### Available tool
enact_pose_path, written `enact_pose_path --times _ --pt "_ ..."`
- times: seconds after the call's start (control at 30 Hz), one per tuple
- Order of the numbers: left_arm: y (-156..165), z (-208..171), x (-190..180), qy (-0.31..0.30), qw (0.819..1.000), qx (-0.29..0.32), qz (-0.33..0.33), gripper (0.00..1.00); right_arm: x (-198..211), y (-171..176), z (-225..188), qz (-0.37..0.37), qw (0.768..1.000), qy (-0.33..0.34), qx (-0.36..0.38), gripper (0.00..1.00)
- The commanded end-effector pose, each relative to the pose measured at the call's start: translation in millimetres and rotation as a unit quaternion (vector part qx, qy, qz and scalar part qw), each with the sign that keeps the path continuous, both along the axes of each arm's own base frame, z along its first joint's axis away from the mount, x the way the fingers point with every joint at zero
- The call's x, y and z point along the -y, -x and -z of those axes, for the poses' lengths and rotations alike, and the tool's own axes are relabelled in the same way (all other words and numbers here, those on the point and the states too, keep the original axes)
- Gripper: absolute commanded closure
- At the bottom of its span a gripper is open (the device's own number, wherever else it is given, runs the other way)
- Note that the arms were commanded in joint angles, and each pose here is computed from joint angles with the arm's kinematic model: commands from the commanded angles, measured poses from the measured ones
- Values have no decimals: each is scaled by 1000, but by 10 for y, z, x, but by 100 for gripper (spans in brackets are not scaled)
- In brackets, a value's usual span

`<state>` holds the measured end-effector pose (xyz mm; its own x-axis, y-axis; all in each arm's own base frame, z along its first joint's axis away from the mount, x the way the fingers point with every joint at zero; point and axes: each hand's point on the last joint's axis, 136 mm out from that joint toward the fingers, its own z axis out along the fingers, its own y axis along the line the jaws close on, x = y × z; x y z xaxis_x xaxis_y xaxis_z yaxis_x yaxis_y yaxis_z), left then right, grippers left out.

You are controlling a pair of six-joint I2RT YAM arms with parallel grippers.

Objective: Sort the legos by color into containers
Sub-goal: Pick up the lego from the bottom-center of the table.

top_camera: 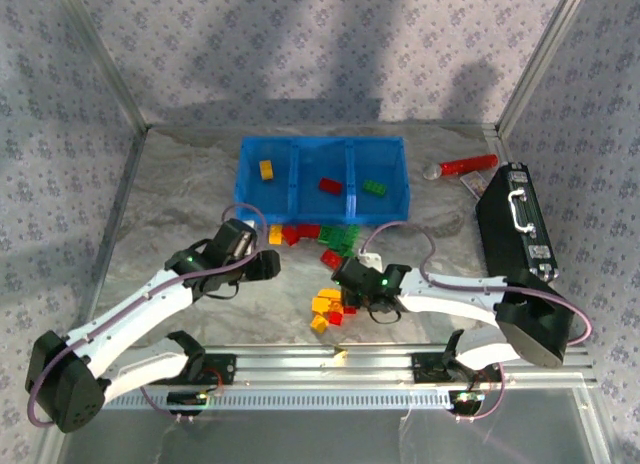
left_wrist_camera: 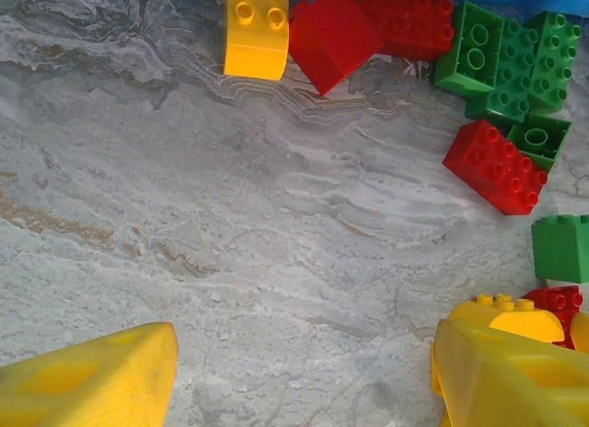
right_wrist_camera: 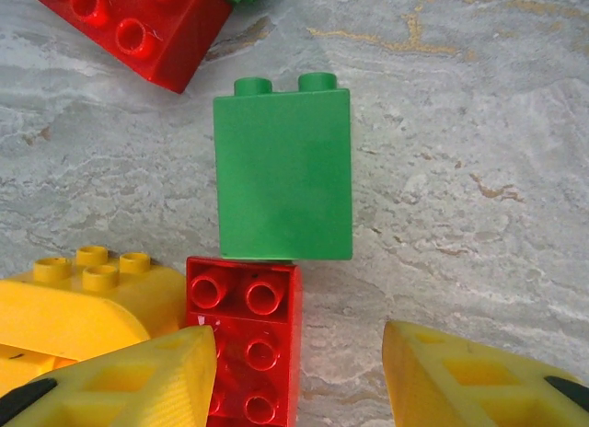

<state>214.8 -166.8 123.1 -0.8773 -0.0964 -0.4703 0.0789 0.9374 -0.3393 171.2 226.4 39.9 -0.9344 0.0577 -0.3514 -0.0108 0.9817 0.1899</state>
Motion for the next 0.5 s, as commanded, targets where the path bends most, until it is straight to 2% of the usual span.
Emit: enact_pose_path --times 0.0,0.33,0.47 --pt "21 12 -51 0 1000 -2 -7 26 -115 -30 -35 -6 1000 -1 6 47" --pt "30 34 -77 -1 1000 -3 -10 26 -289 -60 -29 -26 1000 -2 5 39" --pt "25 52 -94 -2 1000 -4 -13 26 -255 -34 64 -23 1000 12 -5 39"
